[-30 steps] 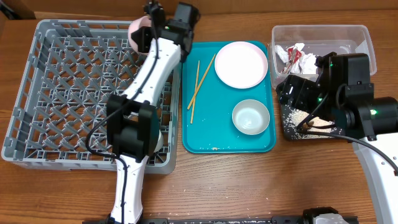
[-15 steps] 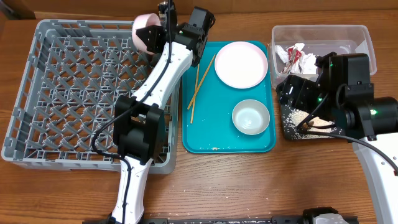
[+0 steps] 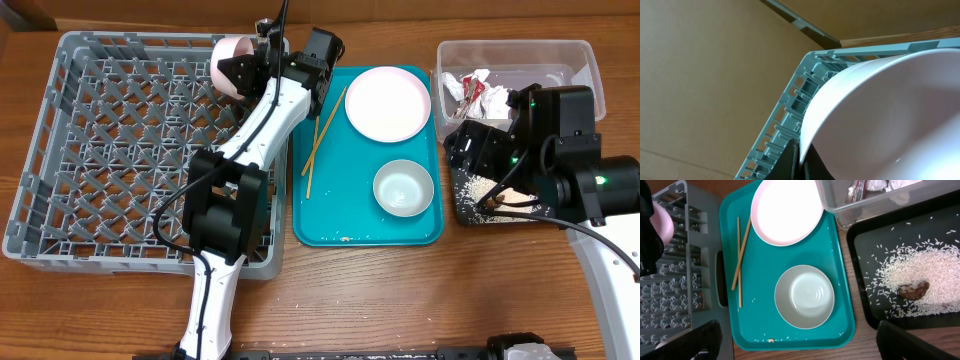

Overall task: Sort waste into correct bins and load items into the dishwasher
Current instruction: 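Carry the pink bowl to the back of the rack and set it upright, then grasp the pale green bowl with left gripper and place it in rack, then reach left gripper to the rim of the white plate, then lift the white plate and stand it upright in the rack, then grasp one wooden chopstick on the tray with left gripper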

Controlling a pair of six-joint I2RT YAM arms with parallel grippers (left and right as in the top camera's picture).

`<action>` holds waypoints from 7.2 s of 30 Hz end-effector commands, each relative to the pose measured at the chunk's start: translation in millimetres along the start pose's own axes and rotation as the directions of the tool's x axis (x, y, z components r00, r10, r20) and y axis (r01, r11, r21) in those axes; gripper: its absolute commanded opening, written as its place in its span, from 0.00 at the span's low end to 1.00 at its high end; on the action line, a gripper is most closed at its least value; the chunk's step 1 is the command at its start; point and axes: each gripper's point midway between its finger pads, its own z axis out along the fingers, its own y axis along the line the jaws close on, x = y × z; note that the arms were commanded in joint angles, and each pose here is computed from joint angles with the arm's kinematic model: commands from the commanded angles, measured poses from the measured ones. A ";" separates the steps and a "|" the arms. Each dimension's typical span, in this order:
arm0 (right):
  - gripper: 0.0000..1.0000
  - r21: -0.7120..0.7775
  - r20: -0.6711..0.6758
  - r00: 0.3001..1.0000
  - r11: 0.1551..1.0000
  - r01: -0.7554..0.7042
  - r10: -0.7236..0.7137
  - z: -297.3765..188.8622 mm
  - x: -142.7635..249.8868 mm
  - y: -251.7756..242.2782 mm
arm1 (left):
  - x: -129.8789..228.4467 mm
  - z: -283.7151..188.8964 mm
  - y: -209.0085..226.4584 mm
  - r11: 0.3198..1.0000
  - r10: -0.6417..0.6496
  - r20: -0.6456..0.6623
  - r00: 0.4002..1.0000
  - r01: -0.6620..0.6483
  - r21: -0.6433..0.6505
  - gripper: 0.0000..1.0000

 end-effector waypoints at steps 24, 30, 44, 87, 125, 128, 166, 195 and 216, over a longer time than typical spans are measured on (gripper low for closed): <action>1.00 0.005 0.020 1.000 1.000 0.006 -0.006 -2.6 -4.8 -0.5 | 15.0 -69.7 -42.8 0.764 0.245 -0.146 0.959 -0.098 0.637 0.87; 1.00 0.005 0.020 1.000 1.000 0.006 -0.006 -2.6 -4.8 -0.5 | 2.0 -215.7 -31.3 0.062 0.355 -0.220 0.909 0.212 0.975 0.98; 1.00 0.005 0.020 1.000 1.000 0.006 -0.006 -2.6 -4.8 -0.5 | 125.1 -299.2 -125.7 0.206 0.537 -0.336 0.774 0.266 0.942 0.71; 1.00 0.005 0.020 1.000 1.000 0.006 -0.006 -2.6 -4.8 -0.5 | 104.4 -27.0 111.9 0.995 -0.036 -0.301 0.953 0.063 0.082 0.04; 1.00 0.005 0.020 1.000 1.000 0.006 -0.006 -2.6 -4.8 -0.5 | 10.1 -252.3 -49.1 0.131 0.121 -0.313 0.942 0.297 0.946 0.81; 1.00 0.005 0.020 1.000 1.000 0.006 -0.006 -2.6 -4.8 -0.5 | -5.1 -249.2 -88.2 0.129 0.028 -0.434 0.901 0.427 0.895 0.79; 1.00 0.005 0.020 1.000 1.000 0.006 -0.006 -2.6 -4.8 -0.5 | -98.6 -145.6 29.9 0.582 -0.255 0.023 0.967 0.134 0.802 0.04; 1.00 0.005 0.020 1.000 1.000 0.006 -0.006 -2.6 -4.8 -0.5 | -23.7 95.9 43.5 0.955 0.037 -0.110 0.993 -0.003 0.295 0.04; 1.00 0.005 0.020 1.000 1.000 0.006 -0.006 -2.6 -4.9 -0.6 | -91.6 -71.7 101.0 0.420 -0.199 -0.066 0.978 0.146 0.896 0.78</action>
